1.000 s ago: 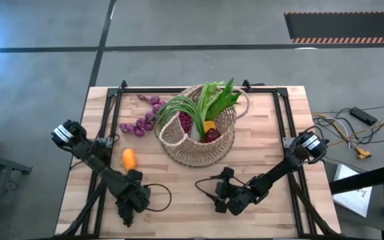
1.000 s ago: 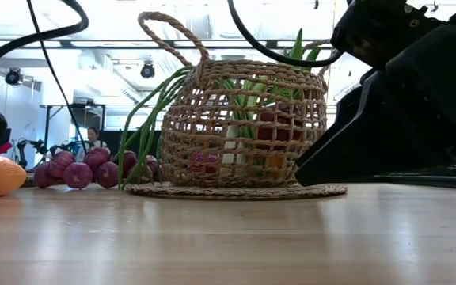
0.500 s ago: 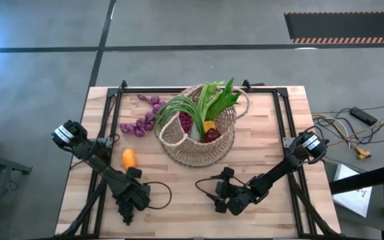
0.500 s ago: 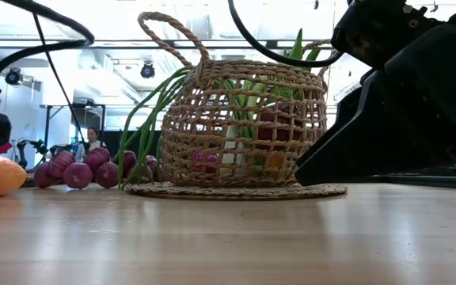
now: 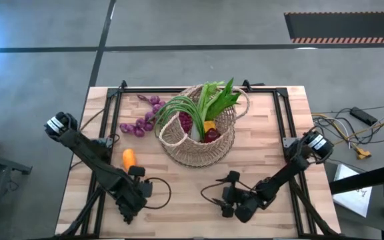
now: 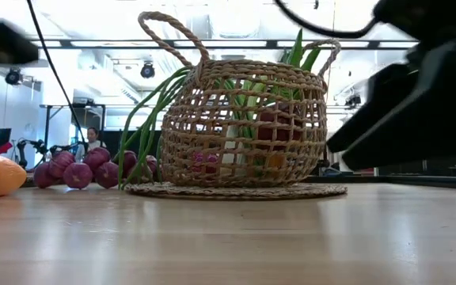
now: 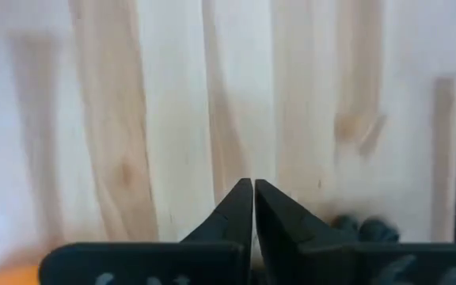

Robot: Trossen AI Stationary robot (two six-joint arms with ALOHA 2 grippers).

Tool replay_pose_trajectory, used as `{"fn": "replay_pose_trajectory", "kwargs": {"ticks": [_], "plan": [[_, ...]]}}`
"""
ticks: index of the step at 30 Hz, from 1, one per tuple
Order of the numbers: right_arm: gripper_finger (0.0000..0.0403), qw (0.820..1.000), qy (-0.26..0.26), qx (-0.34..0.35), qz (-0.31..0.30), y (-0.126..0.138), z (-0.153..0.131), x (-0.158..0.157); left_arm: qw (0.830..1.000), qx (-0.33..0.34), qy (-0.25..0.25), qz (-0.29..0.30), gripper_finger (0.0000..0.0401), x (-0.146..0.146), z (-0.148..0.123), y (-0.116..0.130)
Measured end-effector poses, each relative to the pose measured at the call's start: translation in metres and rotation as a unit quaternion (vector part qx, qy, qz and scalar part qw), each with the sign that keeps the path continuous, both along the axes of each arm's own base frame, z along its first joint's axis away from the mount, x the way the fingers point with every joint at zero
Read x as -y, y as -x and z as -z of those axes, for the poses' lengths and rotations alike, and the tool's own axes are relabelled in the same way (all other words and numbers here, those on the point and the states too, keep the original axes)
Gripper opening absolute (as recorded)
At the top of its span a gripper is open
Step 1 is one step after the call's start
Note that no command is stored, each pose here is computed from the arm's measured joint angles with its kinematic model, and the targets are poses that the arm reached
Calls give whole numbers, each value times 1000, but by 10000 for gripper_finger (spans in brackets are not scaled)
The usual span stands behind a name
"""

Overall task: Build produce basket
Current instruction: Put the black grapes into the basket

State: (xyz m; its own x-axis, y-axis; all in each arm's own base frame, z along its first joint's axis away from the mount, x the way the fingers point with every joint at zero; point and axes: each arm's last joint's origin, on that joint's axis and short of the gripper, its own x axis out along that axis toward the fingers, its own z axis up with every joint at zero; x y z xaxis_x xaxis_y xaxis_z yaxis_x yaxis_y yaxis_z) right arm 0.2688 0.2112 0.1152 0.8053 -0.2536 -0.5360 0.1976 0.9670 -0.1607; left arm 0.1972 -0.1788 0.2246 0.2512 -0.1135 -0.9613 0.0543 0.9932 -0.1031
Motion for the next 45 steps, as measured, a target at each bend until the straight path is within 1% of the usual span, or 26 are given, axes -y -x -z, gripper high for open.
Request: {"fn": "replay_pose_trajectory", "kwargs": {"ticks": [3,6,8,12,16,21,23,25,27,30,33,37,42,43,45], "plan": [[368,1000,14,1,24,16,-7,-3,999,35,-1,4,0,3,-15,-5],[368,998,25,13,52,30,-12,-5,999,37,12,5,0,4,-20,-5],[368,997,28,24,63,35,-13,-6,1000,16,16,11,0,5,-14,-4],[368,996,28,39,76,36,-12,-8,997,-66,18,25,11,5,9,1],[368,996,32,35,77,36,-8,-8,992,-122,8,44,54,5,32,3],[368,995,38,41,81,36,-6,-8,987,-138,-12,86,131,8,45,1],[368,995,37,41,82,36,-6,-8,985,-146,-21,90,158,9,50,0],[368,995,35,42,83,36,-6,-8,983,-159,-30,90,177,9,56,-1],[368,995,34,42,83,36,-6,-8,981,-170,-37,91,185,10,62,-2],[368,995,36,45,85,36,-6,-8,977,-187,-48,89,178,12,73,-3],[368,994,40,51,89,36,-6,-8,974,-202,-57,88,155,13,81,-5],[368,994,41,52,89,36,-6,-7,970,-218,-68,86,105,14,88,-5],[368,994,41,52,90,36,-6,-8,970,-216,-71,85,20,13,84,-5],[368,994,41,52,90,36,-6,-7,971,-212,-69,84,11,13,82,-6],[368,993,42,54,91,35,-6,-7,973,-201,-69,84,6,13,77,-7]]}}
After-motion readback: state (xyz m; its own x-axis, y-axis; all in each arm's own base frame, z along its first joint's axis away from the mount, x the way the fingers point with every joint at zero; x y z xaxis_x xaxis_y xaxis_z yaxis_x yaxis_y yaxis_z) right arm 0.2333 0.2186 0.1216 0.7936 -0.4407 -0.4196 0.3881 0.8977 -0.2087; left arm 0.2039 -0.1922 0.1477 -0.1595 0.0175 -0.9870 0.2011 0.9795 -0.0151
